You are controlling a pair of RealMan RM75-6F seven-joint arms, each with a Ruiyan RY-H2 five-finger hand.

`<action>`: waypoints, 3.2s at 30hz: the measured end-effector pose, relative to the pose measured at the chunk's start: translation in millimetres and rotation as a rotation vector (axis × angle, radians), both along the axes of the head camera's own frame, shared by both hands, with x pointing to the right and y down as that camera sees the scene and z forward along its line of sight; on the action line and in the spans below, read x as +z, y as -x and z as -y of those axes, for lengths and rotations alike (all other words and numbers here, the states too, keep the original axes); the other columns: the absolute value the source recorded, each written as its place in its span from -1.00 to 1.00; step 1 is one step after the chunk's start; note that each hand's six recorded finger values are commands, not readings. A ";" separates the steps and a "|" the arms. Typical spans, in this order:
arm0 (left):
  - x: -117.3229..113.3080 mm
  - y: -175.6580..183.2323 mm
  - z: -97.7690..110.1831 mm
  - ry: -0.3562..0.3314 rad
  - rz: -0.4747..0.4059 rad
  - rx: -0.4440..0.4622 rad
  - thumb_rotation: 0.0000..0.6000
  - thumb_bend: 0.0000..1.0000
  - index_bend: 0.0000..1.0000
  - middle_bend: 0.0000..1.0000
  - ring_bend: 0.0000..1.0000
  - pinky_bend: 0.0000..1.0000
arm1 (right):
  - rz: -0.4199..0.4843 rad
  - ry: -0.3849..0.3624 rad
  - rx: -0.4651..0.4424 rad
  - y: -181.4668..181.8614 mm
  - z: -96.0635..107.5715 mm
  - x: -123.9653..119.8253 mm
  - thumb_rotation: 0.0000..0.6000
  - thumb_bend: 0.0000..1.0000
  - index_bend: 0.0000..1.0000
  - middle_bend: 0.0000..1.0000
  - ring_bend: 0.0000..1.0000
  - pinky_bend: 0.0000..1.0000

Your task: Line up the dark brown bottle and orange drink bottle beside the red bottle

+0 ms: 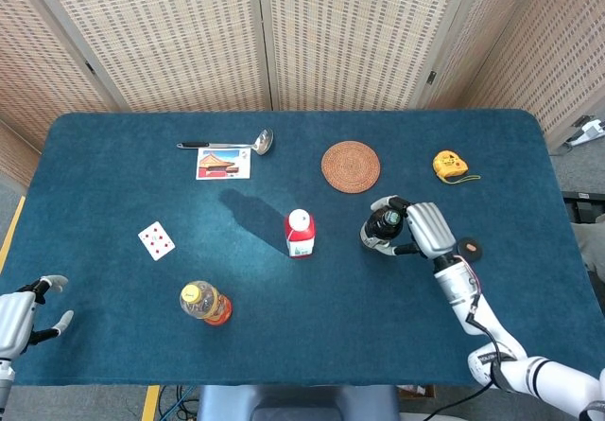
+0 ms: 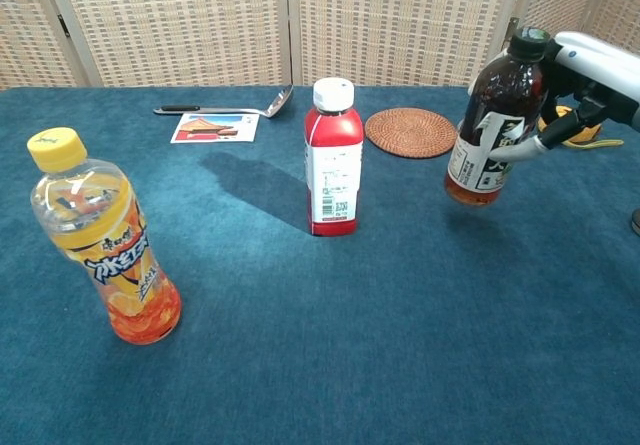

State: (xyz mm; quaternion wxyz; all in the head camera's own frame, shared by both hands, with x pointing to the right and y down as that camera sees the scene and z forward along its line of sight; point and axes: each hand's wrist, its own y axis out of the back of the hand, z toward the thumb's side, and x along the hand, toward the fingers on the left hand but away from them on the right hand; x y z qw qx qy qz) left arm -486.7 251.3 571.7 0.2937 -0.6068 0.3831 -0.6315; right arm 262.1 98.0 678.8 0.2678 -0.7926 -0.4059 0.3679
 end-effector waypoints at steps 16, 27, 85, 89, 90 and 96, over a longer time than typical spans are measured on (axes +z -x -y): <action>0.1 2.3 -0.4 0.003 0.002 -0.009 1.00 -0.49 0.15 -0.21 -0.08 0.26 | 0.031 0.049 0.029 12.2 8.4 27.3 1.00 -0.92 -0.23 0.23 0.19 0.45; 0.4 3.1 -0.7 0.006 0.002 -0.012 1.00 -0.49 0.15 -0.21 -0.08 0.26 | 0.041 0.080 0.024 19.4 5.6 38.1 1.00 -0.92 -0.23 0.21 0.18 0.45; -3.5 -18.1 0.9 -0.053 -0.059 0.039 1.00 -0.60 -0.35 -0.24 -0.10 0.26 | -0.305 -0.146 -0.043 -103.0 -107.3 -121.6 1.00 -1.00 -0.62 -0.51 -0.60 -0.02; -5.4 -28.0 -0.3 -0.040 -0.140 0.033 1.00 -0.80 -0.61 -0.38 -0.27 0.19 | -0.308 -0.162 -0.034 -116.7 -119.9 -129.4 1.00 -1.00 -0.62 -0.51 -0.60 -0.02; -5.7 -30.5 -0.9 -0.032 -0.162 0.030 1.00 -0.83 -0.69 -0.46 -0.34 0.12 | -0.305 -0.165 -0.035 -118.6 -121.5 -130.8 1.00 -1.00 -0.62 -0.51 -0.60 -0.02; -5.0 -52.3 -5.6 0.052 -0.328 0.017 1.00 -0.89 -0.92 -0.80 -0.69 -0.19 | -0.263 -0.188 -0.049 -123.3 -128.0 -143.1 1.00 -1.00 -0.62 -0.49 -0.60 -0.02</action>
